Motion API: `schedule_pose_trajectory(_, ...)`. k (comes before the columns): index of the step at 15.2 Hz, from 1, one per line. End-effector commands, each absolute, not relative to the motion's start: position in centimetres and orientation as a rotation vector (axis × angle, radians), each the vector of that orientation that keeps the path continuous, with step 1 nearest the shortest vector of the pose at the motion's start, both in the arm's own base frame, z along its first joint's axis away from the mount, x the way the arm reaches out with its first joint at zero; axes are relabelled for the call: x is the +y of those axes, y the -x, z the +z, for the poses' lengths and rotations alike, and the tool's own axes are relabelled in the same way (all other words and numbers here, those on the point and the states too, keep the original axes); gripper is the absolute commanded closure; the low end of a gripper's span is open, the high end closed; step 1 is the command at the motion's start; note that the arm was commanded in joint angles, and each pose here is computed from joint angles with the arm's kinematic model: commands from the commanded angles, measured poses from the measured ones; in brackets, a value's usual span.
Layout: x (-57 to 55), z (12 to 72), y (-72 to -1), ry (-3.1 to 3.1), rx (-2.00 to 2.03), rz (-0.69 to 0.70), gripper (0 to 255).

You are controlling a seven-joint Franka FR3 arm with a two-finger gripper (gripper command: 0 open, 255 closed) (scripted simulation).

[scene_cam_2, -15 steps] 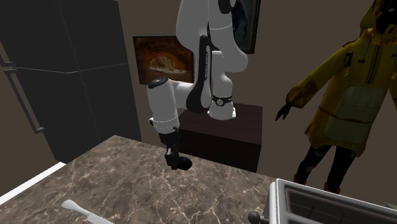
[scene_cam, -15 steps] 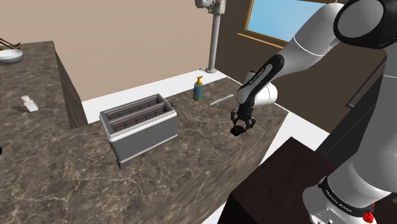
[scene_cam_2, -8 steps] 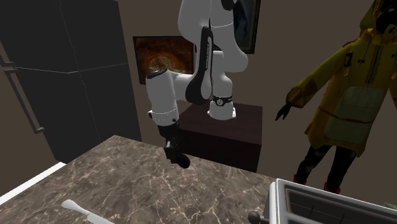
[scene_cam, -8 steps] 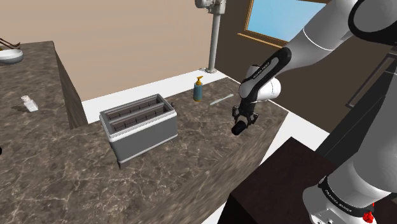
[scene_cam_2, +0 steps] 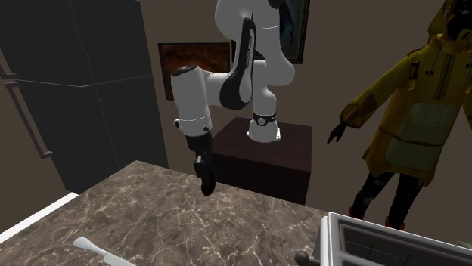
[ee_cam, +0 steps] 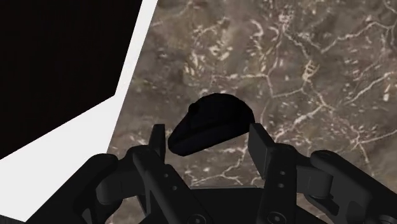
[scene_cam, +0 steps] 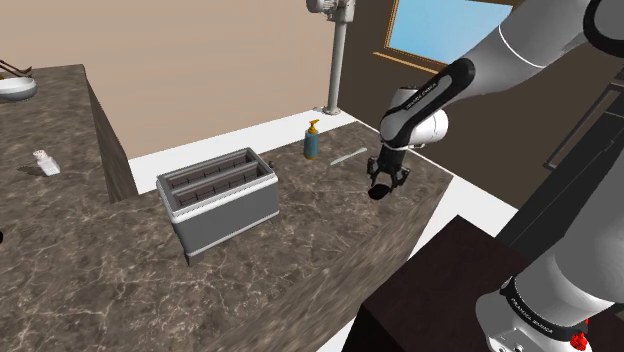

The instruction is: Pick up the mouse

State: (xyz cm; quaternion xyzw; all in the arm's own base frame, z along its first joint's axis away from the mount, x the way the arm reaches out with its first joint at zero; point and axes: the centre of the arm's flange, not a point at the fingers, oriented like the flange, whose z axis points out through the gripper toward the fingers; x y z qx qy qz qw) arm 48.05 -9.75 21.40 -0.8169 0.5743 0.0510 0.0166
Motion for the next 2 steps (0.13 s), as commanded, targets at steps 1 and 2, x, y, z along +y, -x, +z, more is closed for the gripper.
schedule_pose_trajectory(1,-9.64,22.05,-48.01,2.54,1.785,0.159,255)
schedule_pose_trajectory(2,-9.64,22.05,-48.02,2.54,1.785,0.159,255)
